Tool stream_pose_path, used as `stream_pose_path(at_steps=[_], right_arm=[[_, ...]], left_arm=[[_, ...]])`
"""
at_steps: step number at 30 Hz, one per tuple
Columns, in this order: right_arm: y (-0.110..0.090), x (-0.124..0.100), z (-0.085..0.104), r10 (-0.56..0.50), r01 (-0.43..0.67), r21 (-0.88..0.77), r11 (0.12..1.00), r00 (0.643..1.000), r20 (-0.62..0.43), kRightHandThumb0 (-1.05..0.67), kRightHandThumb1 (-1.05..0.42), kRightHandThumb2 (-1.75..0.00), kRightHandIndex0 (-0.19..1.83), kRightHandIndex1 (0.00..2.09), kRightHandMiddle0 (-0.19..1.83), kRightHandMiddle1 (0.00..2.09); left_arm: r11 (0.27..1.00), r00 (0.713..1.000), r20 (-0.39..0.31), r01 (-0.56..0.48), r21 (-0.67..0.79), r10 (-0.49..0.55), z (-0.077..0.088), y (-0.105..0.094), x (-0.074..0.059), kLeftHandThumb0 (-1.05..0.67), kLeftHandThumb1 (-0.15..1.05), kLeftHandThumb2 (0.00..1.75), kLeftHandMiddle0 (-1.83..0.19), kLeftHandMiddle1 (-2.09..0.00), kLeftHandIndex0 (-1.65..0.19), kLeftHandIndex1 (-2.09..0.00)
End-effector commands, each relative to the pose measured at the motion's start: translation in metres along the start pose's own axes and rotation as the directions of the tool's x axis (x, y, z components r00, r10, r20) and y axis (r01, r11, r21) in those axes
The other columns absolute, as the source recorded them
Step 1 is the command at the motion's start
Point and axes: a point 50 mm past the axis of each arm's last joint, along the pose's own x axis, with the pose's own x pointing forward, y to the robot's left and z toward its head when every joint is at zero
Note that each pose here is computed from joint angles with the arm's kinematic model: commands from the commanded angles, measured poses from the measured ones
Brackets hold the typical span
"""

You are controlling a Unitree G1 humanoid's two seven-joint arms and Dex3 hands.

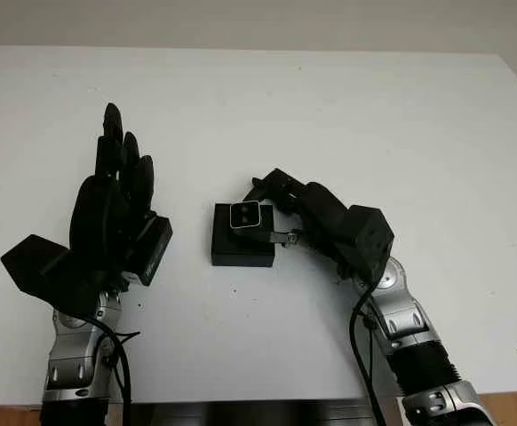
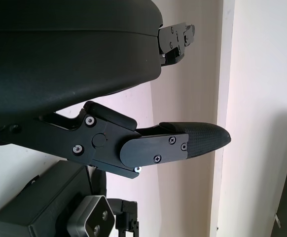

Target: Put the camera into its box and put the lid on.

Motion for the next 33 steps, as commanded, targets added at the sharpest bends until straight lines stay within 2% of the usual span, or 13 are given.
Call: stream_pose_path(at_steps=[1,29,33], right_arm=[[0.0062,-0.0020,-0.0094,0.017,-0.016,0.020,1.000,0.999,-0.037,-0.54,-0.98,-0.05,0.27,0.06,0.35,1.67],[0.0099,-0.0037,-0.0116,0.033,-0.033,0.010,0.999,0.998,-0.048,-0.55,-0.98,-0.06,0.27,0.05,0.32,1.73],[0.0094,-0.0039,-0.0120,0.049,-0.049,0.008,0.999,0.997,-0.060,-0.55,-0.99,-0.06,0.25,0.05,0.27,1.68]], left_arm=[[1.000,1.000,0.015,0.000,0.003,0.000,0.0018,-0.0003,-0.0005,-0.74,1.05,0.50,0.19,0.00,0.19,0.00],[1.000,1.000,0.011,0.001,0.007,-0.001,0.0018,-0.0005,-0.0018,-0.73,1.05,0.51,0.19,0.00,0.19,0.00],[1.000,1.000,0.009,-0.004,0.007,0.004,0.0019,-0.0006,-0.0017,-0.73,1.05,0.51,0.19,0.00,0.19,0.00]])
